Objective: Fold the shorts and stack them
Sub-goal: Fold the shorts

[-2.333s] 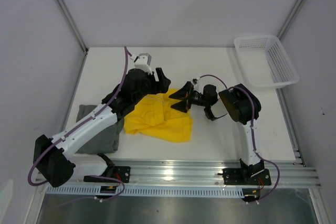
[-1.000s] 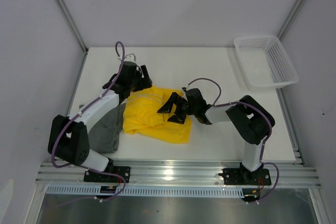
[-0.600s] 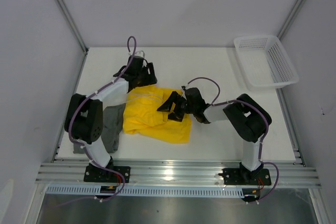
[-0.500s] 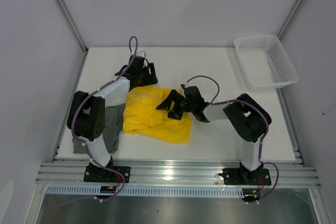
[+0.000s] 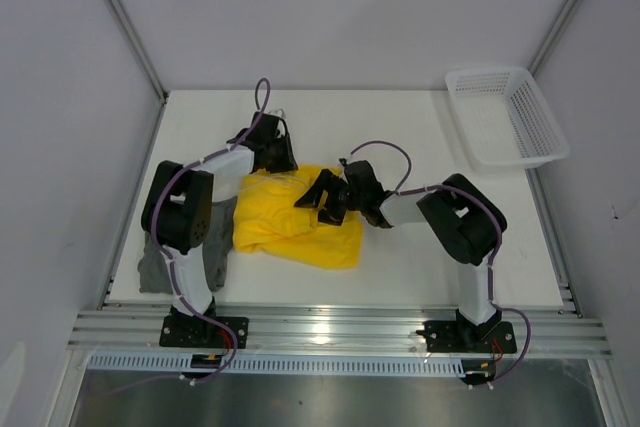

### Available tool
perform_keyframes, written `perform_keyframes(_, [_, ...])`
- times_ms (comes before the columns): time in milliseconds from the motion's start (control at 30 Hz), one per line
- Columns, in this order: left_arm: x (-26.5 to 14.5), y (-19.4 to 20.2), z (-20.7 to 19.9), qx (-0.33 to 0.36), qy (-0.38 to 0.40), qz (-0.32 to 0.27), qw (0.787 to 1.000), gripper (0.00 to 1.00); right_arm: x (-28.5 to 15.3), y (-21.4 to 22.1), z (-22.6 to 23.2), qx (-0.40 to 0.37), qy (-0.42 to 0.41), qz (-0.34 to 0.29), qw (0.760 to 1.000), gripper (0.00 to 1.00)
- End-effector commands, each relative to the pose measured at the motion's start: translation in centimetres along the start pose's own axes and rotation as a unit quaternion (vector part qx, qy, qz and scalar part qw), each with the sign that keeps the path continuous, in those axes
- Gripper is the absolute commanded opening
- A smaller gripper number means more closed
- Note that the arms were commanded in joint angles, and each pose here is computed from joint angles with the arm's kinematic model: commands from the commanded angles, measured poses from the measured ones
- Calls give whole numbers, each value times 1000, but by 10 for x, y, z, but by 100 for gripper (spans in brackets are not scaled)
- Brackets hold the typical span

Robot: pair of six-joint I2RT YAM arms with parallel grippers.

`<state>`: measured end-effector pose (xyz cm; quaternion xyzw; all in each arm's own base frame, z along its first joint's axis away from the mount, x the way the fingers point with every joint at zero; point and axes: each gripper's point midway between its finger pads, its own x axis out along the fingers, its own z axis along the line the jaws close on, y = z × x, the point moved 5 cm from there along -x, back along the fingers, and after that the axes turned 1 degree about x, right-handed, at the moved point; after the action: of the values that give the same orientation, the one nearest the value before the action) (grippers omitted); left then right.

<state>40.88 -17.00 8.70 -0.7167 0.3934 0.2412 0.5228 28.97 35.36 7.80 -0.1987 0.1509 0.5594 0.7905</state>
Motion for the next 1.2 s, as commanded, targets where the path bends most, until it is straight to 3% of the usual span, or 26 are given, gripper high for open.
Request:
perform_keyframes(0, [-8,-8,-7,3,33,-9,999,29,6,-4,1,-20,7,-12,1000,81])
perform_keyframes(233, [-22,-7,-17,3,77,-4,997,22,12,-13,5,-34,-8,-23,999,66])
perform_keyframes(433, [-32,2,-21,-3,100,-6,995,21,17,-18,14,-57,-16,-23,998,43])
perform_keyframes(500, [-34,2,-21,-3,97,-8,995,21,16,-18,22,-67,-19,-24,997,29])
perform_keyframes(600, [-39,-3,-21,0,92,-16,996,22,13,-18,30,-83,-18,-30,996,20])
perform_keyframes(733, [-55,-20,-25,2,79,-39,996,31,3,-18,49,-107,-18,-38,993,1])
perform_keyframes(867, [-79,-49,-34,5,70,-78,994,56,-7,-19,64,-124,-24,-43,991,0])
perform_keyframes(1000, [-95,-67,-43,13,77,-102,992,61,-18,-18,80,-142,-25,-50,988,0])
perform_keyframes(1167, [-87,-67,-41,22,72,-89,993,60,-40,-17,98,-150,-30,-57,987,0])
